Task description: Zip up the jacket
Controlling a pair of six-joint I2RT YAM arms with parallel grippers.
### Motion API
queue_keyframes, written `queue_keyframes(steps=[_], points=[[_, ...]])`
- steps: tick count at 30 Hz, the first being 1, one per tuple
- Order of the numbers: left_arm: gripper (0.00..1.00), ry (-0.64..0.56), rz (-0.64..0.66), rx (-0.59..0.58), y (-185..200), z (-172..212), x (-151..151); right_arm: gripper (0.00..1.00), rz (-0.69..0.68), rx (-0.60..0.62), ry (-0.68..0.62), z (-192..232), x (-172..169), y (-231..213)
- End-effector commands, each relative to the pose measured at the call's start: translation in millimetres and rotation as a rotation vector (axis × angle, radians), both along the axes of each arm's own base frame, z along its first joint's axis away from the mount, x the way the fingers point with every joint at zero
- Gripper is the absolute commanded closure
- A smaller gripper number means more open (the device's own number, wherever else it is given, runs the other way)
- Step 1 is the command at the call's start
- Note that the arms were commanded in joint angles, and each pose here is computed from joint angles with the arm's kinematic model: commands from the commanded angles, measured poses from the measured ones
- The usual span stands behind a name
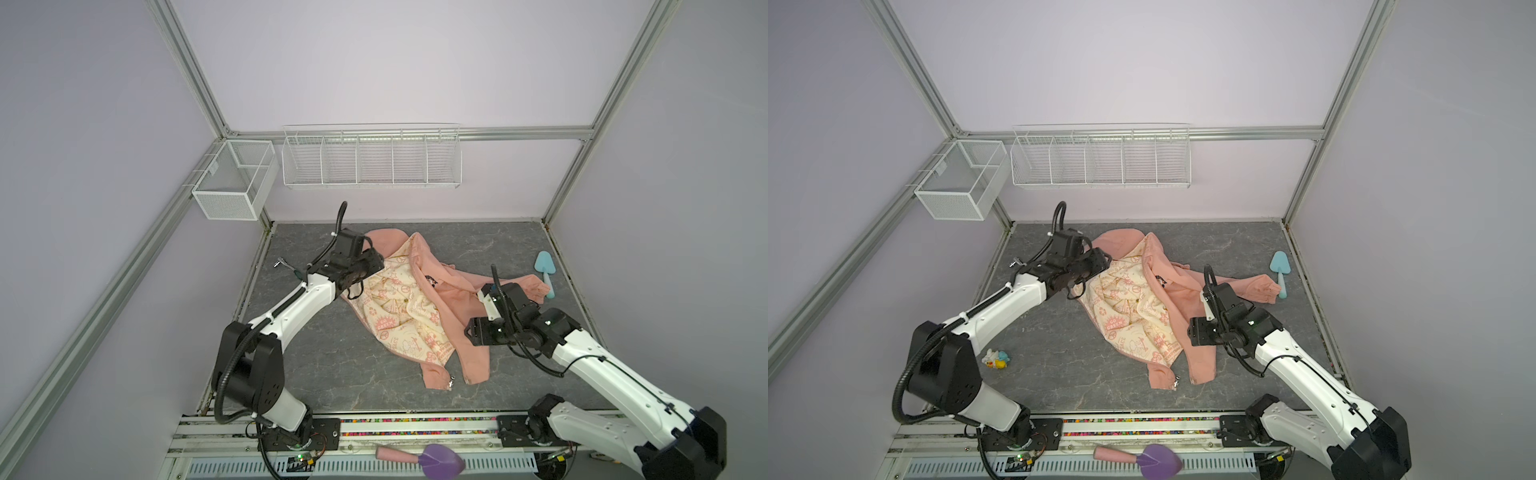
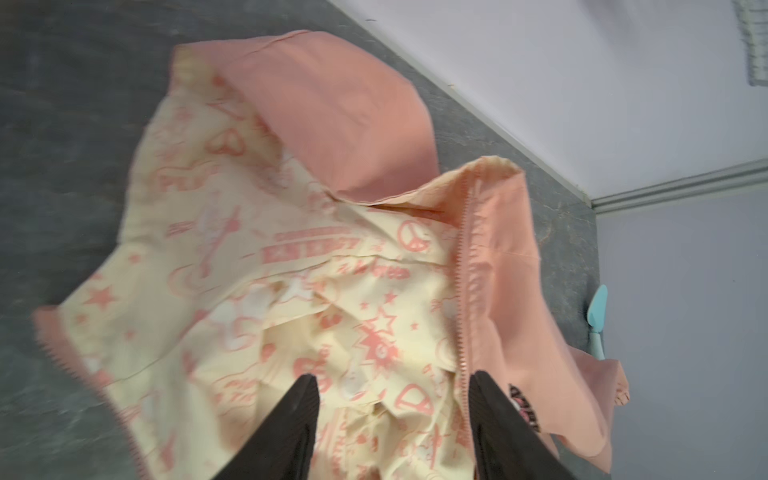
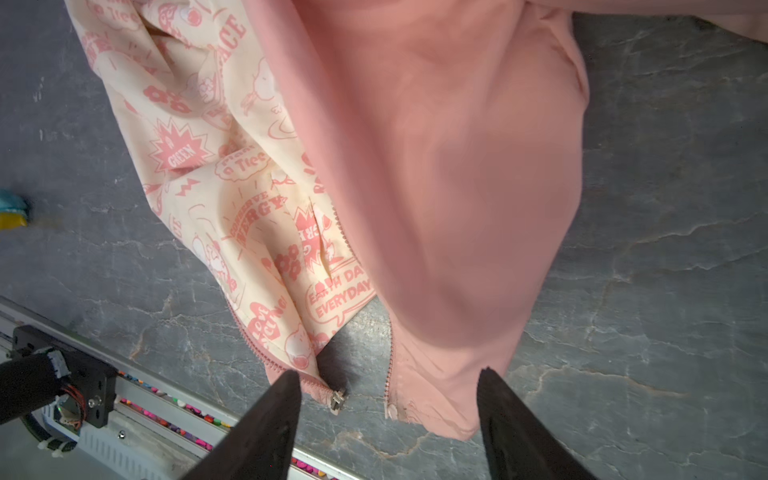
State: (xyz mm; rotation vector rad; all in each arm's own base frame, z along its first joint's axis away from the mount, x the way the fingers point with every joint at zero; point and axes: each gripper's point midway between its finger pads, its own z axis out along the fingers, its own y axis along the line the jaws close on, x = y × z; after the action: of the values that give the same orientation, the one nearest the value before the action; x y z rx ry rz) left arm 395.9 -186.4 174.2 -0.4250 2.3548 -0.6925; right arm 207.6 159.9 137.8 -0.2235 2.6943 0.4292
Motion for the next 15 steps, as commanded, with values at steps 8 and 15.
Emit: queue_keyframes(steps=[8,15], points=[[0.36,0.118,0.192,-0.124,85,-60,-34,0.31,0.172,-0.203,-0.02,-22,-2,57],[0.35,0.159,0.211,-0.246,96,-94,-33,0.3,0.277,-0.301,0.004,-50,-15,91]])
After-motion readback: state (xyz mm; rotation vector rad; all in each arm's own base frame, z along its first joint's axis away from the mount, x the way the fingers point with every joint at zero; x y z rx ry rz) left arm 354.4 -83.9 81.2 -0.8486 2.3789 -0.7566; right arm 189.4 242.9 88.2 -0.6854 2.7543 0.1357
